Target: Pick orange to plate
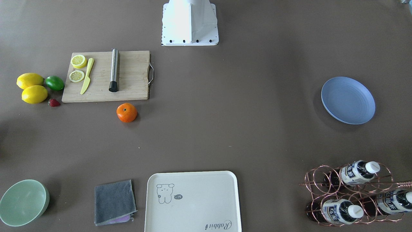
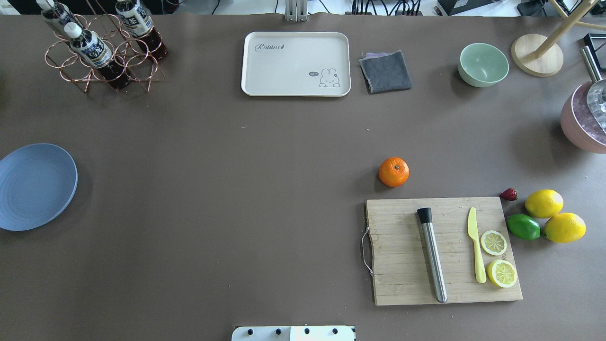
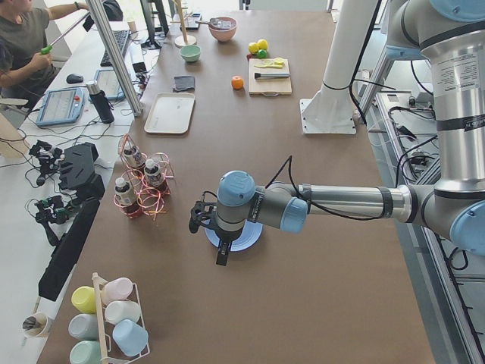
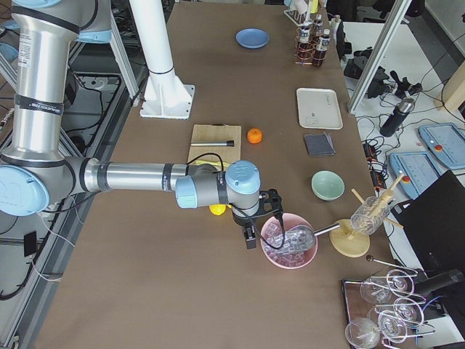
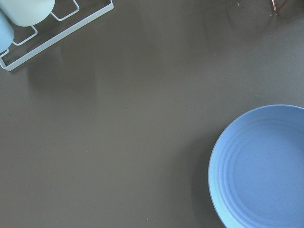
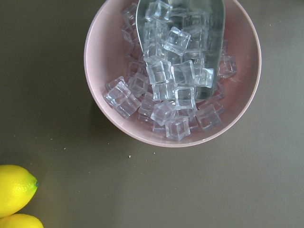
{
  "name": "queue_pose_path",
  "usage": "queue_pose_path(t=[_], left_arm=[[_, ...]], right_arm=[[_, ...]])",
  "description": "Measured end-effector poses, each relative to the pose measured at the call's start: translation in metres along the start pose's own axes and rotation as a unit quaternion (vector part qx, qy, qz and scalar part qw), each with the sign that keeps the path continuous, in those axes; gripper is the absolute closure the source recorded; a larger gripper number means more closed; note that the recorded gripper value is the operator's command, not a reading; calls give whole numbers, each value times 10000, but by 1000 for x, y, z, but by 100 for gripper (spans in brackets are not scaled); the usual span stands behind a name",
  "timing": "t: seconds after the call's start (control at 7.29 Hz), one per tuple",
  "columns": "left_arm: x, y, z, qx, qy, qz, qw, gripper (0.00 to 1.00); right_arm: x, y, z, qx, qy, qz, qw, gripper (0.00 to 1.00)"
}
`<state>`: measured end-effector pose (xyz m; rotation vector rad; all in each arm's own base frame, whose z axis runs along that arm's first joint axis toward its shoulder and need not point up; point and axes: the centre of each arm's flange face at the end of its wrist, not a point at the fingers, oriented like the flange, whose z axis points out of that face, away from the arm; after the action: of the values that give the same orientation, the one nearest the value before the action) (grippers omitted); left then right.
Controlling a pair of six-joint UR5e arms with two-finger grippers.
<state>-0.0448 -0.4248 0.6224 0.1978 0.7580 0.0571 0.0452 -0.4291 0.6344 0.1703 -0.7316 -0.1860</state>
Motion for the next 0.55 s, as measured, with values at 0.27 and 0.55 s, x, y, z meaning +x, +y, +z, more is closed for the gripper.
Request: queue_pose_path(t=[0.27, 0.55], left_arm=[[-1, 0, 2, -29, -21, -9, 10000, 3], [-5, 2, 8, -87, -33, -35, 10000, 3]], right_arm=[[1, 0, 1, -7, 0, 7, 10000, 0], [1, 0, 1, -11, -1, 10, 10000, 0]])
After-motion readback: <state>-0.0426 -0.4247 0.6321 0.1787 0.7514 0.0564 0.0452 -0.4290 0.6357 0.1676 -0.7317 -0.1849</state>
